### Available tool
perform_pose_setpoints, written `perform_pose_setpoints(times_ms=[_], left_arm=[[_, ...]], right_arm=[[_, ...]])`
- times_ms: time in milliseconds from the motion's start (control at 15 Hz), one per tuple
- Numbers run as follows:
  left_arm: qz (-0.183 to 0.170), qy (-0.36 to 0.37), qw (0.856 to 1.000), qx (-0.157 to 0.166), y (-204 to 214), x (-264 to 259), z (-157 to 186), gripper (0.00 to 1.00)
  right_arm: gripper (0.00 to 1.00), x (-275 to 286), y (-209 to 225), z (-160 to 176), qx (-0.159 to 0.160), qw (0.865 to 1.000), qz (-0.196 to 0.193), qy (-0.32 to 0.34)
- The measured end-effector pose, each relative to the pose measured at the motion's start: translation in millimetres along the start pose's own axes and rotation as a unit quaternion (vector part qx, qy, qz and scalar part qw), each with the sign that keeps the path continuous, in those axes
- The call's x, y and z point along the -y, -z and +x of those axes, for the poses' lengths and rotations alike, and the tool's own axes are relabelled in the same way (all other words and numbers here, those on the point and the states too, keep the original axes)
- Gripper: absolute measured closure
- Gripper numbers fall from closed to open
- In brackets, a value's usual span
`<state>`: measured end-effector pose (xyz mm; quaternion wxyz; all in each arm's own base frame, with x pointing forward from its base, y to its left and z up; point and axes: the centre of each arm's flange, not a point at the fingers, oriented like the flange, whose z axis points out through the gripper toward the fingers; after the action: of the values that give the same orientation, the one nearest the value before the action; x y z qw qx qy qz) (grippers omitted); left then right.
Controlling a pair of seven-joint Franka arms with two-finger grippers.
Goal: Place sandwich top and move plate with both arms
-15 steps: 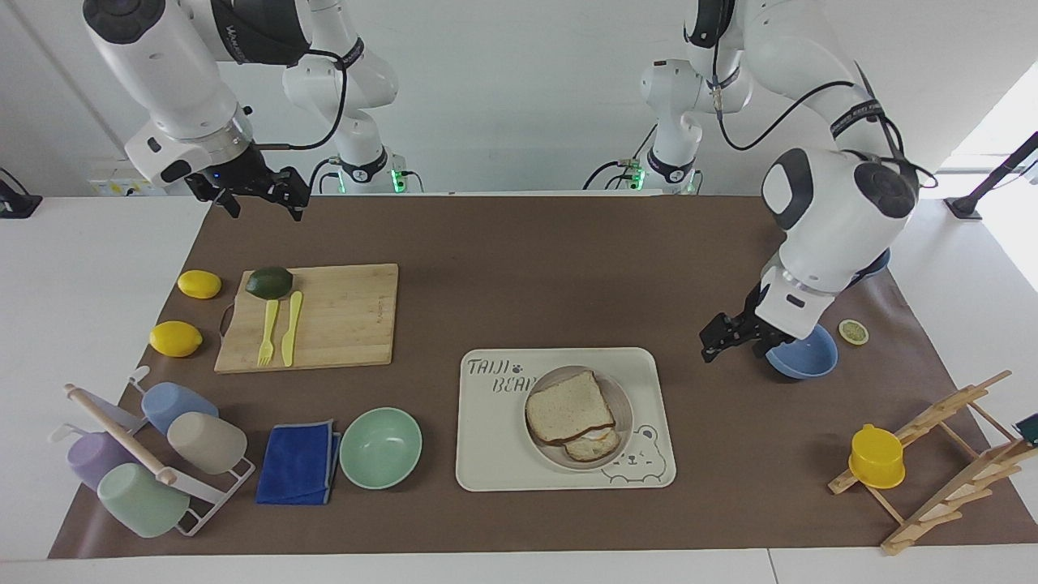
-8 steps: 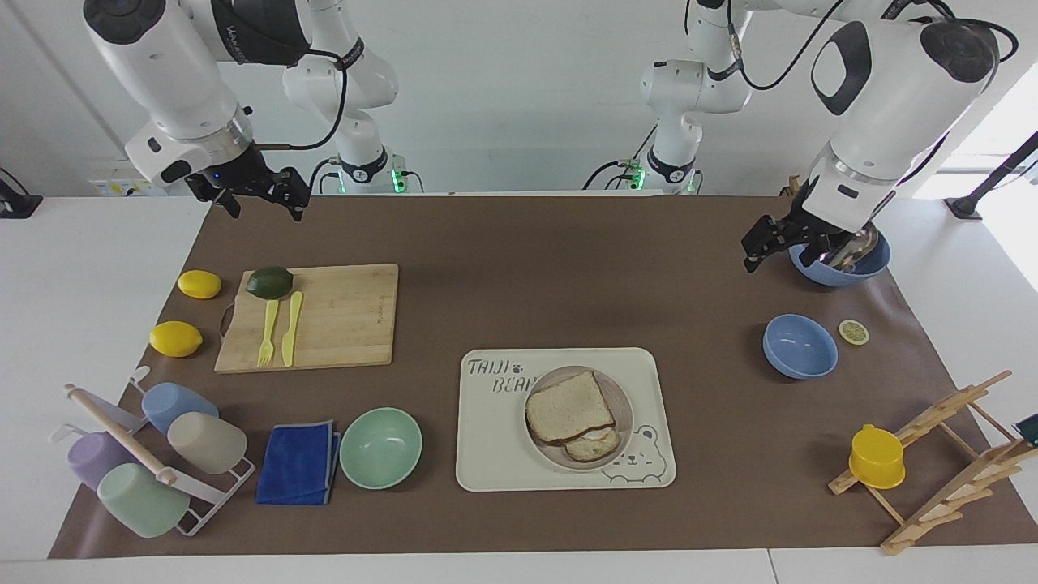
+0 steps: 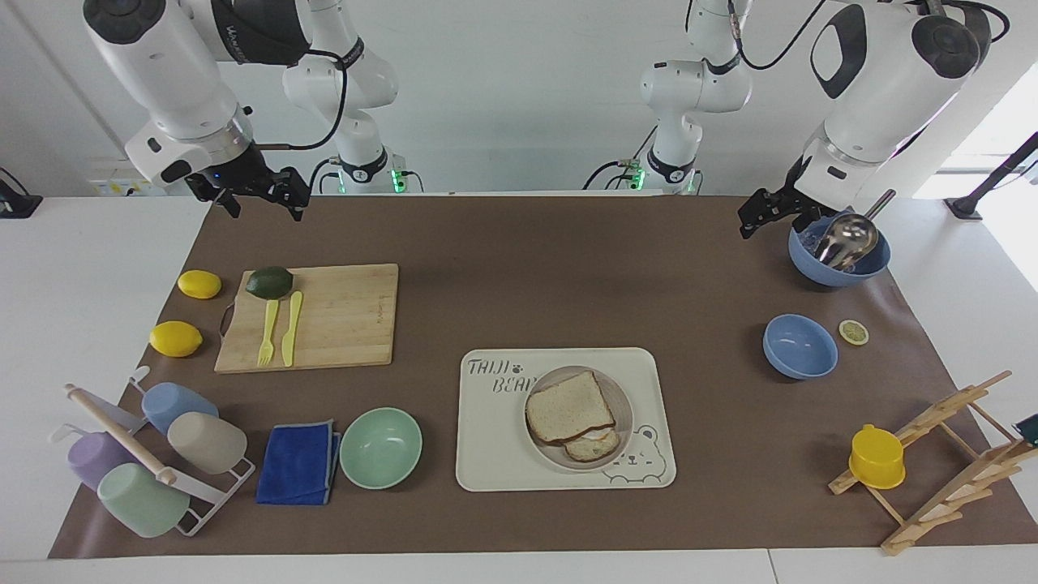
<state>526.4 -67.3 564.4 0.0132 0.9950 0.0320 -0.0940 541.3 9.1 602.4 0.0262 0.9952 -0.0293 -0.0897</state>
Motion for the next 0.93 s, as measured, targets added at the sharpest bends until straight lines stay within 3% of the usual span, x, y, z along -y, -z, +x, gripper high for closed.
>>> perform_pose_setpoints(times_ms=[267,533,933], left_arm=[[0.011,-0.009,1.000,-0.021,-0.4,-7.4,-2.5,0.00],[0.030,-0.018,0.998,-0.050,25.0,-12.2,0.0,0.00],[0.014,-0.015,0.999,-0.041,21.1,-10.9,3.7,0.00]], right_arm=[[0.00,0.0,0.0,0.0,0.000,1.000,0.000,0.000],[0.00,0.0,0.0,0.0,0.000,1.000,0.000,0.000],[0.00,0.0,0.0,0.0,0.000,1.000,0.000,0.000]])
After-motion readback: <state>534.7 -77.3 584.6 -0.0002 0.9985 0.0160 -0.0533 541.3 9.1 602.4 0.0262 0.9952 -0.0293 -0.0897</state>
